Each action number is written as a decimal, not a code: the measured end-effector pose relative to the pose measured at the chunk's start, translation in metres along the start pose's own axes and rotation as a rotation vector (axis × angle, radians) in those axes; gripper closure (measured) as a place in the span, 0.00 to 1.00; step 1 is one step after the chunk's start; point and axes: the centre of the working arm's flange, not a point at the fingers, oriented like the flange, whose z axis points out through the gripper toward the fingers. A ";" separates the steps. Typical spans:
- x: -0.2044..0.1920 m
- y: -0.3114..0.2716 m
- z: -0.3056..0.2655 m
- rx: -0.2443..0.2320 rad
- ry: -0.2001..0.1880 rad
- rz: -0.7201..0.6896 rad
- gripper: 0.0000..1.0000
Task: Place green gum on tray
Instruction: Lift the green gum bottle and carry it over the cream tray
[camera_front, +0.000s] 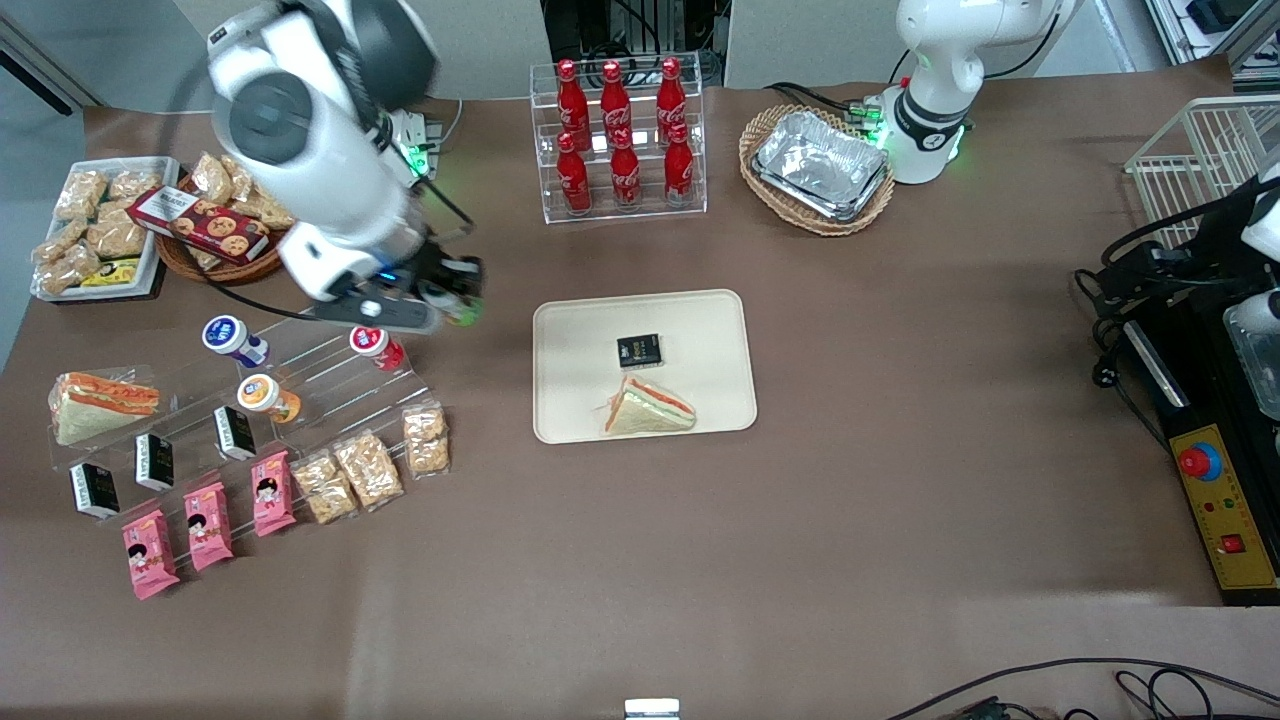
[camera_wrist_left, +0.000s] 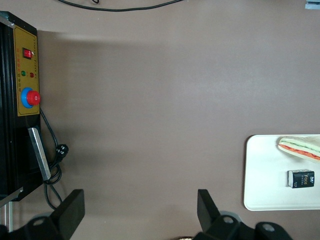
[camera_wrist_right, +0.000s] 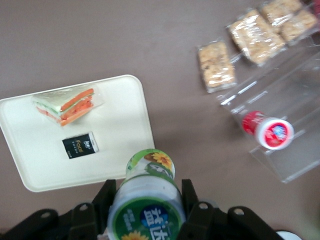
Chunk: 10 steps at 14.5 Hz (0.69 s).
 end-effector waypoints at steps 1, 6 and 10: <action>0.000 -0.013 0.019 0.001 0.004 -0.004 0.41; -0.014 -0.063 0.119 -0.002 0.024 -0.029 0.41; -0.038 -0.077 0.197 0.011 0.059 -0.067 0.41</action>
